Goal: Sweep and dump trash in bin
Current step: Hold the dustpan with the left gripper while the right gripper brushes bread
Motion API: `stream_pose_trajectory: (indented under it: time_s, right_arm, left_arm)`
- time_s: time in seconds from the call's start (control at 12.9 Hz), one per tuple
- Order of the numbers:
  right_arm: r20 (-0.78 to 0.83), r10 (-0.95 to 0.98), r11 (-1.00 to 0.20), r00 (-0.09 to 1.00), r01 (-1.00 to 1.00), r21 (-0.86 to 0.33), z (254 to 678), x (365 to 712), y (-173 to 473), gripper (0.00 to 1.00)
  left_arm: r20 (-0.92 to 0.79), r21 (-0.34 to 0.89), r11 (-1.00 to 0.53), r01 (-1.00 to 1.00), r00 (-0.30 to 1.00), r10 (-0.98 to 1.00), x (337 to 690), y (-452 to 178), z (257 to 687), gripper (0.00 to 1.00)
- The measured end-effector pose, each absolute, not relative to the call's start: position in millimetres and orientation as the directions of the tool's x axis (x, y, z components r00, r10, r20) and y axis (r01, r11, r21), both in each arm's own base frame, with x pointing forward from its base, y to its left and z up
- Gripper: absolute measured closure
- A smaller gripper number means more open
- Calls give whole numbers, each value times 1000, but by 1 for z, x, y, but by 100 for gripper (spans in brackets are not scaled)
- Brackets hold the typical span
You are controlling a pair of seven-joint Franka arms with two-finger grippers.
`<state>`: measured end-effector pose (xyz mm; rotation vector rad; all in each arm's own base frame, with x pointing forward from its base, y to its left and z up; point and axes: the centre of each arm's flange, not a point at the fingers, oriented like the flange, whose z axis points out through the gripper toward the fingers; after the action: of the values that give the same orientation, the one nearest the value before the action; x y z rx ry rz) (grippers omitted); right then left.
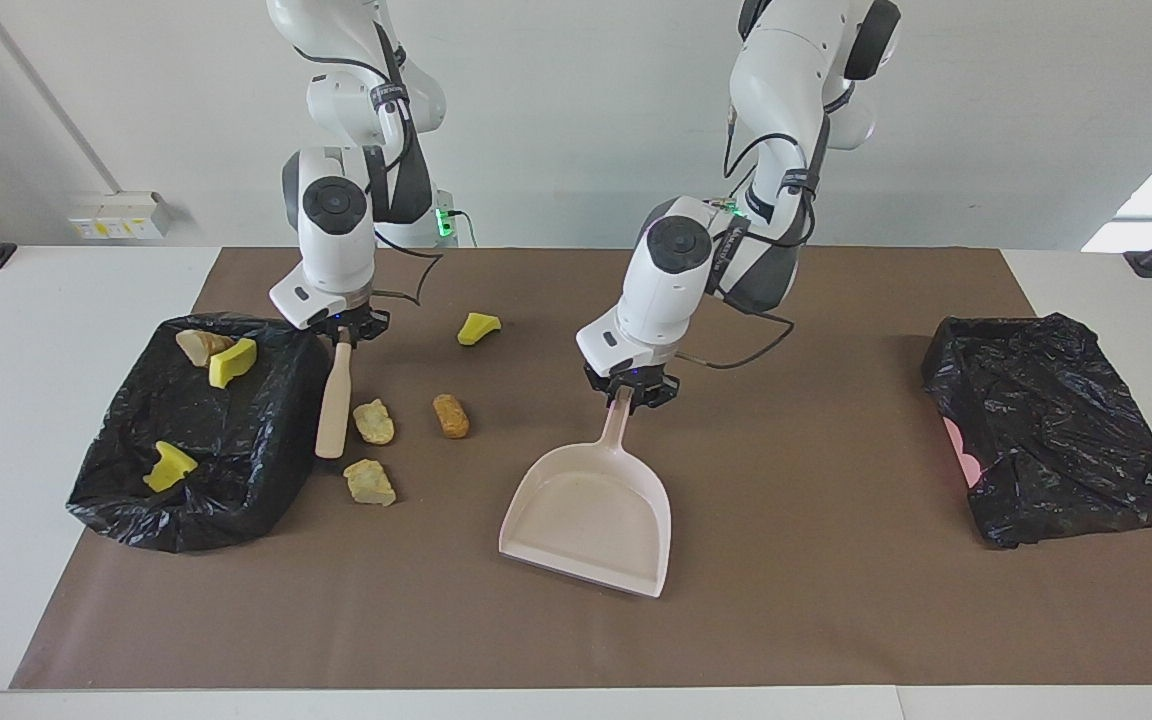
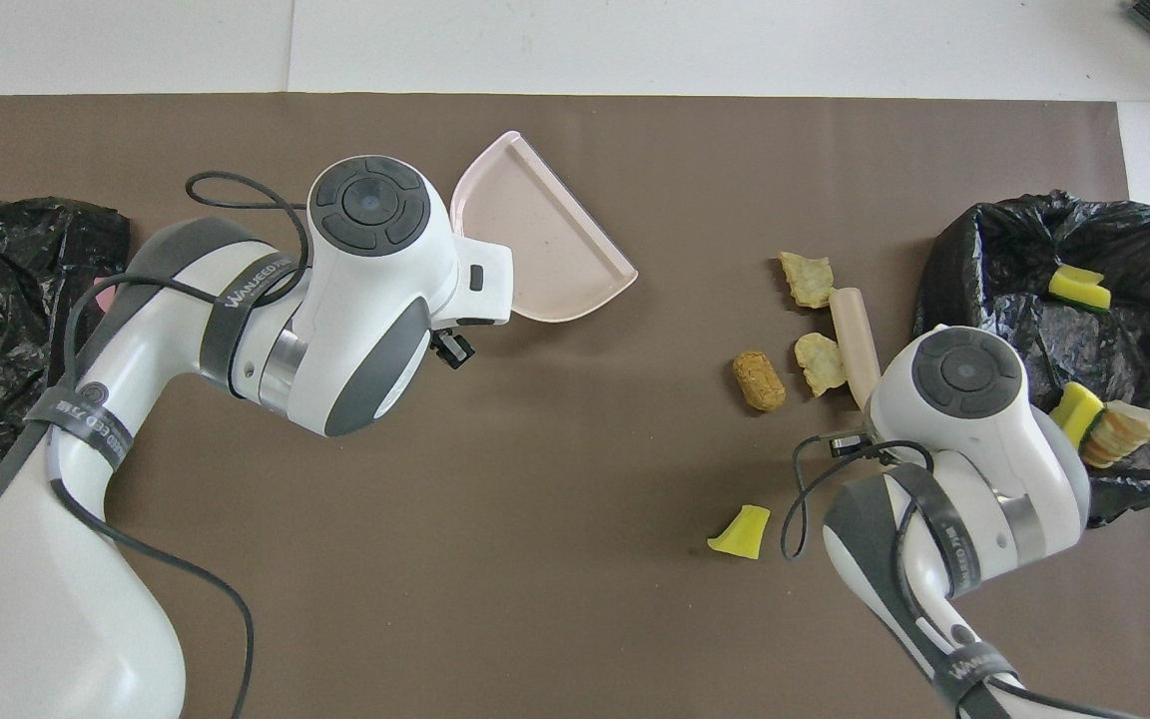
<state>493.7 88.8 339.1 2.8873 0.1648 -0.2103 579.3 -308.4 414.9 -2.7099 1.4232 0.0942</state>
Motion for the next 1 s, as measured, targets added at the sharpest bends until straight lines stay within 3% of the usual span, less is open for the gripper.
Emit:
stream_pose_trajectory:
  time_s: [0.15, 0.46, 1.0]
  right_arm:
    - [-164, 102, -975, 981, 132, 180, 340, 488, 115, 74]
    - [-177, 101, -988, 979, 120, 101, 340, 480, 146, 74]
    - [-194, 33, -999, 980, 34, 0, 343, 465, 222, 74]
  left_arm:
    - [-126, -8, -434, -901, 431, -893, 574, -305, 409, 68]
    - [-183, 62, -298, -953, 283, -942, 545, -298, 393, 68]
    - [-187, 100, -288, -952, 266, -946, 507, -287, 380, 68]
